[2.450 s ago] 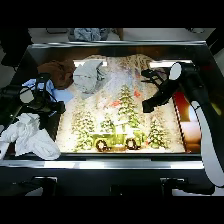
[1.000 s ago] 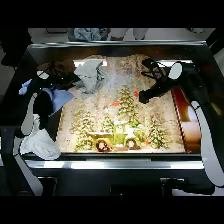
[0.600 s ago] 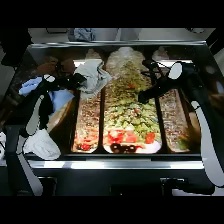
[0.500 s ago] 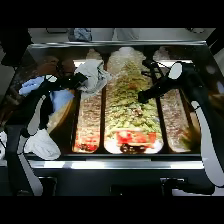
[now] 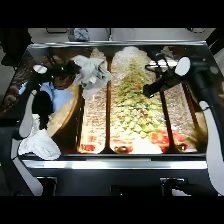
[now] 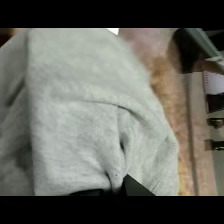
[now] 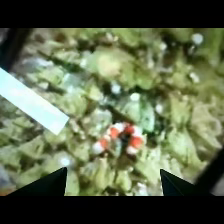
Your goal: Fold the shirts.
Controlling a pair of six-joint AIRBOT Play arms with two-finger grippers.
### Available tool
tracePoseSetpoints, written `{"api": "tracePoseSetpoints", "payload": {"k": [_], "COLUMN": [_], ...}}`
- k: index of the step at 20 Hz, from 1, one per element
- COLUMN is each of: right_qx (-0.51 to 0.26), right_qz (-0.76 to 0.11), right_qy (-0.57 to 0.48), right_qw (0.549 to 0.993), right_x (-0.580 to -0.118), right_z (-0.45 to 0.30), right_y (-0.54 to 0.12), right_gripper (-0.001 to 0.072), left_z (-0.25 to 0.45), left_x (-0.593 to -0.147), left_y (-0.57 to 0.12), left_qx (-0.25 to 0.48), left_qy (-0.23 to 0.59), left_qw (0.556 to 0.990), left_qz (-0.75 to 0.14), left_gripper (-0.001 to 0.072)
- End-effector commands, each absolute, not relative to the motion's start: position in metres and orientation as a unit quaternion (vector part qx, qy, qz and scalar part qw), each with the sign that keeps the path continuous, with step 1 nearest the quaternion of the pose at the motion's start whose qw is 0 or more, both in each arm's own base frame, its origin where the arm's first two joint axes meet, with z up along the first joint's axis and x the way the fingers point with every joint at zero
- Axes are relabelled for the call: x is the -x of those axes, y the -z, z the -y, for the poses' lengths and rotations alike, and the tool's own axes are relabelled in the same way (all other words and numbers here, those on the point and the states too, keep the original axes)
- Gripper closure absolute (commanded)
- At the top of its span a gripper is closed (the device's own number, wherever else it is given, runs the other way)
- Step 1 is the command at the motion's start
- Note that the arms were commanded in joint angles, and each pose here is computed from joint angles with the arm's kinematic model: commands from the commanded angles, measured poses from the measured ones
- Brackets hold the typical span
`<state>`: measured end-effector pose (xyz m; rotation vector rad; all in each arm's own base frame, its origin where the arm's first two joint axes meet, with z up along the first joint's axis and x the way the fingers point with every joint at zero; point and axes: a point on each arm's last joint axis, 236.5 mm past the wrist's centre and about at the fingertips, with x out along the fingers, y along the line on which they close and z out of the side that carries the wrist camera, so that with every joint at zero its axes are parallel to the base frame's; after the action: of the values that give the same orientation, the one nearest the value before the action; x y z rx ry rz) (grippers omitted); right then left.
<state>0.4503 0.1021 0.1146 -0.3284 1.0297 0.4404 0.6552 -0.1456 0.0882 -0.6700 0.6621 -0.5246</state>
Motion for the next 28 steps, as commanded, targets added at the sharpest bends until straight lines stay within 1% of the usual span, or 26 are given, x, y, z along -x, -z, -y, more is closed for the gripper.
{"api": "tracePoseSetpoints", "payload": {"k": [1, 3, 5, 7, 9, 10, 12, 13, 15, 17, 20, 21, 22, 23, 24, 25, 26, 28], "right_qx": [0.246, 0.266, 0.265, 0.258, 0.251, 0.244, 0.236, 0.233, 0.230, 0.229, 0.229, 0.230, 0.231, 0.233, 0.237, 0.240, 0.247, 0.272], "right_qz": [-0.397, -0.328, -0.262, -0.218, -0.195, -0.191, -0.196, -0.206, -0.234, -0.263, -0.302, -0.317, -0.330, -0.343, -0.359, -0.376, -0.395, -0.441], "right_qy": [-0.106, -0.058, -0.034, -0.023, -0.016, -0.013, -0.011, -0.011, -0.015, -0.019, -0.025, -0.028, -0.030, -0.033, -0.037, -0.041, -0.047, -0.067], "right_qw": [0.878, 0.905, 0.927, 0.941, 0.948, 0.951, 0.952, 0.950, 0.945, 0.937, 0.925, 0.920, 0.915, 0.909, 0.902, 0.894, 0.884, 0.852], "right_x": [-0.452, -0.430, -0.394, -0.353, -0.315, -0.300, -0.274, -0.264, -0.254, -0.250, -0.258, -0.263, -0.271, -0.281, -0.292, -0.303, -0.317, -0.345], "right_z": [-0.045, -0.023, -0.013, -0.006, 0.000, 0.003, 0.008, 0.010, 0.012, 0.012, 0.011, 0.010, 0.009, 0.008, 0.006, 0.004, 0.002, -0.003], "right_y": [-0.210, -0.284, -0.342, -0.380, -0.401, -0.406, -0.408, -0.404, -0.392, -0.380, -0.361, -0.354, -0.346, -0.339, -0.329, -0.318, -0.304, -0.268], "right_gripper": [0.0019, 0.0019, 0.0019, 0.0020, 0.0020, 0.0020, 0.0020, 0.0020, 0.0019, 0.0019, 0.0019, 0.0019, 0.0019, 0.0019, 0.0019, 0.0019, 0.0019, 0.0019], "left_z": [0.169, 0.191, 0.210, 0.224, 0.238, 0.248, 0.275, 0.292, 0.338, 0.388, 0.457, 0.476, 0.489, 0.492, 0.486, 0.471, 0.442, 0.359], "left_x": [-0.594, -0.520, -0.438, -0.374, -0.335, -0.328, -0.332, -0.339, -0.355, -0.359, -0.330, -0.318, -0.308, -0.301, -0.301, -0.311, -0.334, -0.381], "left_y": [-0.264, -0.374, -0.459, -0.502, -0.511, -0.505, -0.471, -0.447, -0.377, -0.291, -0.164, -0.127, -0.097, -0.081, -0.077, -0.080, -0.085, -0.093], "left_qx": [0.208, 0.157, 0.117, 0.080, 0.053, 0.058, 0.075, 0.080, 0.089, 0.089, 0.082, 0.093, 0.109, 0.116, 0.110, 0.102, 0.084, 0.027], "left_qy": [0.362, 0.404, 0.435, 0.452, 0.466, 0.475, 0.501, 0.513, 0.539, 0.563, 0.590, 0.584, 0.569, 0.561, 0.559, 0.548, 0.518, 0.436], "left_qw": [0.893, 0.897, 0.893, 0.888, 0.882, 0.877, 0.862, 0.853, 0.827, 0.789, 0.710, 0.685, 0.664, 0.649, 0.641, 0.648, 0.671, 0.724], "left_qz": [-0.171, -0.086, -0.011, 0.035, 0.046, 0.034, -0.019, -0.050, -0.134, -0.229, -0.376, -0.427, -0.473, -0.502, -0.514, -0.519, -0.524, -0.534], "left_gripper": [0.0675, 0.0674, 0.0674, 0.0674, 0.0674, 0.0674, 0.0674, 0.0674, 0.0674, 0.0673, 0.0673, 0.0576, 0.0190, 0.0064, 0.0064, 0.0064, 0.0064, 0.0064]}}
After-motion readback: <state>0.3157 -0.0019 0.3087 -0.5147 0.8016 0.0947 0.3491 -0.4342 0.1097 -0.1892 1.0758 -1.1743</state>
